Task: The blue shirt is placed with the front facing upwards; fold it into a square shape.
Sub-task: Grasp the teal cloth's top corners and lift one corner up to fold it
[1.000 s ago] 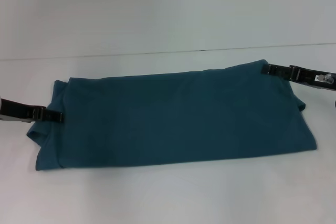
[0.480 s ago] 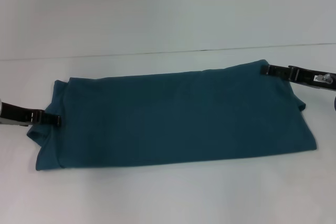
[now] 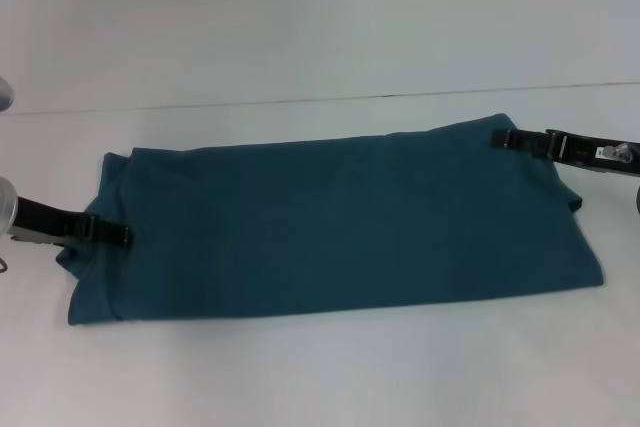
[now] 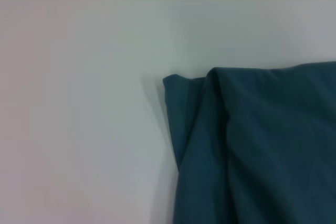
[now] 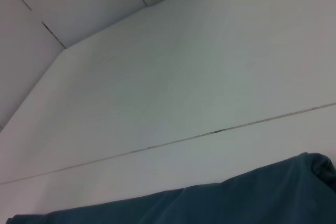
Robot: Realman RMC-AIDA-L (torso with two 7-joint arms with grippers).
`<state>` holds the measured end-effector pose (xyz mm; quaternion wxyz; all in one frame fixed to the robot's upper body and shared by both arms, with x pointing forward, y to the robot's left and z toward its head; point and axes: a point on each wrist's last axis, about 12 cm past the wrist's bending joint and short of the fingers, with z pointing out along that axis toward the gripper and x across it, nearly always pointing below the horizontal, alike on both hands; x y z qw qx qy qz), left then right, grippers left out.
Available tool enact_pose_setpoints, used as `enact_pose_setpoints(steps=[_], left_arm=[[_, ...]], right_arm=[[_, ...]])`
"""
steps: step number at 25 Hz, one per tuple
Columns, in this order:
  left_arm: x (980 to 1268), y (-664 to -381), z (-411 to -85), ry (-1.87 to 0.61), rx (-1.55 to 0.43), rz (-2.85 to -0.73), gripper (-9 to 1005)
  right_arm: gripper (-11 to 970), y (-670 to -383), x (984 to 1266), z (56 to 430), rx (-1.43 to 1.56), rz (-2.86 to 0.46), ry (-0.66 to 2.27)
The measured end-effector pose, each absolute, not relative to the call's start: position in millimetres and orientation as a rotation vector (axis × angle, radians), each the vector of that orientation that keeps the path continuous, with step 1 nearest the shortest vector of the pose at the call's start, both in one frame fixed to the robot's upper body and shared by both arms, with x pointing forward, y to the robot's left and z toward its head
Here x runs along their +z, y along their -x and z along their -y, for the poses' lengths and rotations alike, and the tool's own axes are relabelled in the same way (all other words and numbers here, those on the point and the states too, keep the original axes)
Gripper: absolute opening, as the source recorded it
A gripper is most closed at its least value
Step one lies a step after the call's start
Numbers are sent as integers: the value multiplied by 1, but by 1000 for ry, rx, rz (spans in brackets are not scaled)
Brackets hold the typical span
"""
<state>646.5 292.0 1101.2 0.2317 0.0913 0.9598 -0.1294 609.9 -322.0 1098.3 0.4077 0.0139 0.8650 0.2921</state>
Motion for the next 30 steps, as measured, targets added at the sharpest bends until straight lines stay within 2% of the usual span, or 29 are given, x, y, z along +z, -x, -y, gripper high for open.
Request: enact_pose_setpoints(steps=[19,21,27,30], left_arm=[[1096,-642,-271,-280,-450,-2616,939],[1096,-642,-270,-280,-453,-2614,817],[1098,-642,-265,-268,-462,-2583,614],[1099,-642,-264,-280,-462,-2579,468]], right_arm=[[847,-603,1092,325,747,-2194,-53],[840,-603,1091,324,751,-2198,-56],[819,-601,1086,323,760,-2209,-68],[809,-600,1086,323,763,-2210,-66]])
